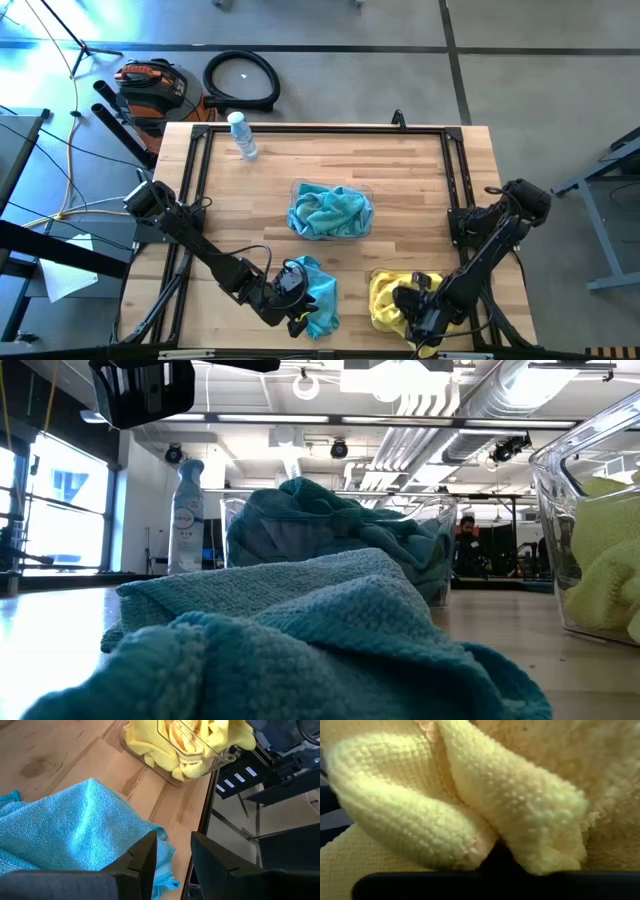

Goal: Sort microfiber towel by color & place in baskets
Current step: Put the yellow towel in the bottom transparent bin

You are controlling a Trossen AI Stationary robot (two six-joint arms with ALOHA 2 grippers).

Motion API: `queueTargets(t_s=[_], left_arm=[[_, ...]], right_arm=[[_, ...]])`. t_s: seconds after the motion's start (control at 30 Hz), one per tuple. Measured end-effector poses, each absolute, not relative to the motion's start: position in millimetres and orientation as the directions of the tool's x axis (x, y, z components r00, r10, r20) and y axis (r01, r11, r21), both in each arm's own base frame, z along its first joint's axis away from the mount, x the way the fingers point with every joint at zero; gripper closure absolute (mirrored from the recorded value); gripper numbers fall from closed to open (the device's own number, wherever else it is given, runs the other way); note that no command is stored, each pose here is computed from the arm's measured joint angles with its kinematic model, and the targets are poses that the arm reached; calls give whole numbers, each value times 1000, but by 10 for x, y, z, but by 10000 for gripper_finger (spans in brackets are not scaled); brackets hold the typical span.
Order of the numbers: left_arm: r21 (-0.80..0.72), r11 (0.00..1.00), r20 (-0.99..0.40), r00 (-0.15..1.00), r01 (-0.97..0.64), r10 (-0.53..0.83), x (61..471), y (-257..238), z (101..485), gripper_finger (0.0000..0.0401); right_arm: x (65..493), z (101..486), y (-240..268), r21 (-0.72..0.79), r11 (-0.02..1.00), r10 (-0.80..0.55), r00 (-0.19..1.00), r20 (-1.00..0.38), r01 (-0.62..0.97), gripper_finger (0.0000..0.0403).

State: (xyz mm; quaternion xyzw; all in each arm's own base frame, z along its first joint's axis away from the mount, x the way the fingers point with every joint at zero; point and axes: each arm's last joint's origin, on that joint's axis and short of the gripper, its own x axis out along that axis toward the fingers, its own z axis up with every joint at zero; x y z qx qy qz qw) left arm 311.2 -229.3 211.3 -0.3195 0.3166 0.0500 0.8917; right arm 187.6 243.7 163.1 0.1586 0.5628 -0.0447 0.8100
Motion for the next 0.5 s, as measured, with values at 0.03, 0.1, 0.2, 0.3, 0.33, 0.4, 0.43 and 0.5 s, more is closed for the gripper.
queueTargets(t_s=[0.03, 0.1, 0.2, 0.3, 0.33, 0.4, 0.43, 0.5], left_arm=[[-538, 791, -597, 794, -292, -113, 3112, -2293, 2113, 291], [-538, 791, -598, 794, -293, -113, 3111, -2292, 2112, 291], [-535, 793, -599, 793, -292, -112, 3110, -2292, 2111, 291], [-534, 794, -599, 793, -292, -111, 3110, -2291, 2111, 291], [-534, 794, -599, 793, -292, -111, 3111, -2289, 2110, 291], [-533, 793, -600, 793, -295, -108, 3117, -2280, 2110, 291], [-533, 793, -599, 793, -295, -108, 3119, -2279, 2110, 291], [-533, 792, -599, 793, -297, -106, 3124, -2272, 2110, 291]], right_arm=[[1889, 1654, 2454, 210, 947, 111, 367, -924, 241, 370], [1905, 1704, 2476, 207, 949, 112, 363, -925, 236, 350], [1919, 1821, 2498, 176, 955, 88, 339, -937, 239, 319], [1920, 1979, 2502, 121, 962, 44, 299, -953, 244, 295], [1922, 2039, 2505, 106, 964, 31, 290, -957, 245, 289], [1932, 2176, 2518, 86, 965, 15, 277, -961, 246, 282], [1936, 2248, 2525, 79, 966, 9, 273, -962, 246, 281], [1947, 2395, 2541, 77, 966, 7, 272, -962, 247, 280]])
